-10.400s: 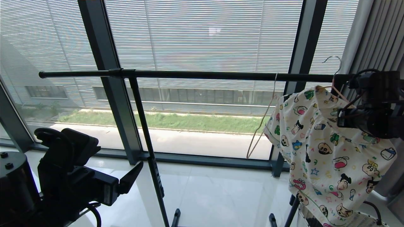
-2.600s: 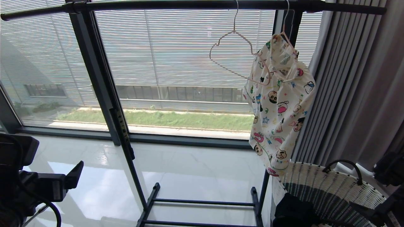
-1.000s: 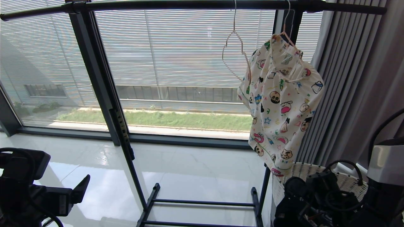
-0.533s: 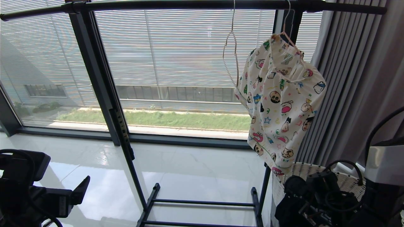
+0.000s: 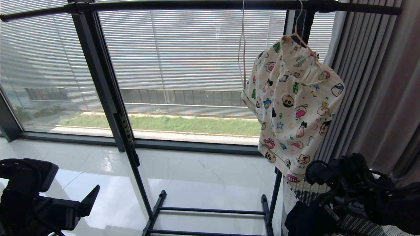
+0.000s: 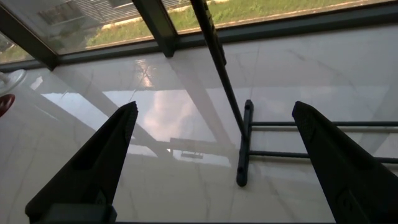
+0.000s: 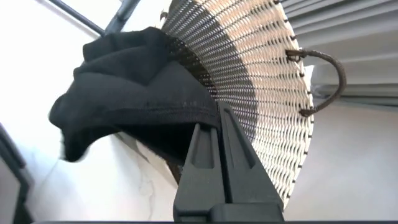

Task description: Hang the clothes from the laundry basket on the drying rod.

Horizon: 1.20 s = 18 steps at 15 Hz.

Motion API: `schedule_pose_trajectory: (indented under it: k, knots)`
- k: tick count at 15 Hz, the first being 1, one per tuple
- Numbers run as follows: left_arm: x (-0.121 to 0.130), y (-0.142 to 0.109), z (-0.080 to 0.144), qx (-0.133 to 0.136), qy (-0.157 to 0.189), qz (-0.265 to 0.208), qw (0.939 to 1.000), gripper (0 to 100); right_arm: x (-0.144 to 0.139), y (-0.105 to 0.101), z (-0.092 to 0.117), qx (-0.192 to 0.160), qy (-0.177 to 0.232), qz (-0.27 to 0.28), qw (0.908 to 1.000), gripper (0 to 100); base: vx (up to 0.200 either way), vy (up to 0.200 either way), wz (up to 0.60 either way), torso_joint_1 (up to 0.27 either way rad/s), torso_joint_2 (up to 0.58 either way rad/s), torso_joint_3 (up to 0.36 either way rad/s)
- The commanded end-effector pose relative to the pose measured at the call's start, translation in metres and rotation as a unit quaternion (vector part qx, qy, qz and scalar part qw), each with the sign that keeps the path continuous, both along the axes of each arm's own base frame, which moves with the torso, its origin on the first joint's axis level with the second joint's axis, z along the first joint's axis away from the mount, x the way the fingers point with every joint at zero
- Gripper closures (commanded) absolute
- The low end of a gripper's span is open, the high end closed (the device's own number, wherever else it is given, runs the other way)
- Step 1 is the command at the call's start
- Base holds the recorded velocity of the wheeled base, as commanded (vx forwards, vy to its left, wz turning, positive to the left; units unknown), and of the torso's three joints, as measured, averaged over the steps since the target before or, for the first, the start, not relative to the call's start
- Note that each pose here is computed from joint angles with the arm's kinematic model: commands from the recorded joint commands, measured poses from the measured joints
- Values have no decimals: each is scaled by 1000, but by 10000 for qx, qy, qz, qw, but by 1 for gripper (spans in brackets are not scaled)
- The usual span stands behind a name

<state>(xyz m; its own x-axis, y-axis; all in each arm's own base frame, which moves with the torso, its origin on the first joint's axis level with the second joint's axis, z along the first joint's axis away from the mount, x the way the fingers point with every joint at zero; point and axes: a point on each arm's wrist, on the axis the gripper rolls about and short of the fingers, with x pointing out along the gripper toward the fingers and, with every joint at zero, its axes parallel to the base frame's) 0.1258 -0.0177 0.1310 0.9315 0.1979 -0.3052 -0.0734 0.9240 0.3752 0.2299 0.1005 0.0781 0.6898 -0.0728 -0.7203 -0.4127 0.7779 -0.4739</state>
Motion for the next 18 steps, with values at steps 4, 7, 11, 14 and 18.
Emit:
schedule_pose_trajectory:
  k: [4, 7, 11, 14, 18]
  knots:
    - [0, -3, 1, 63, -23, -121, 9999, 0, -26, 17, 130, 1320, -719, 17, 9886, 100, -100, 0, 0, 0, 0, 2]
    - [0, -3, 3, 49, -54, -149, 9999, 0, -31, 27, 142, 1466, -841, 229, 9853, 100, -200, 0, 0, 2, 1, 5]
    - [0, -5, 3, 49, -54, -210, 9998, 0, -32, 34, 147, 1509, -889, 363, 9839, 100, -200, 0, 0, 1, 5, 4]
    - [0, -6, 3, 50, -47, -264, 9996, 0, -32, 35, 154, 1472, -830, 373, 9849, 100, -200, 0, 0, -1, 4, 2]
    - [-1, -11, 4, -30, -84, -450, 9989, 0, -29, 39, 162, 1482, -845, 410, 9845, 100, -100, 0, 0, 1, 0, 1]
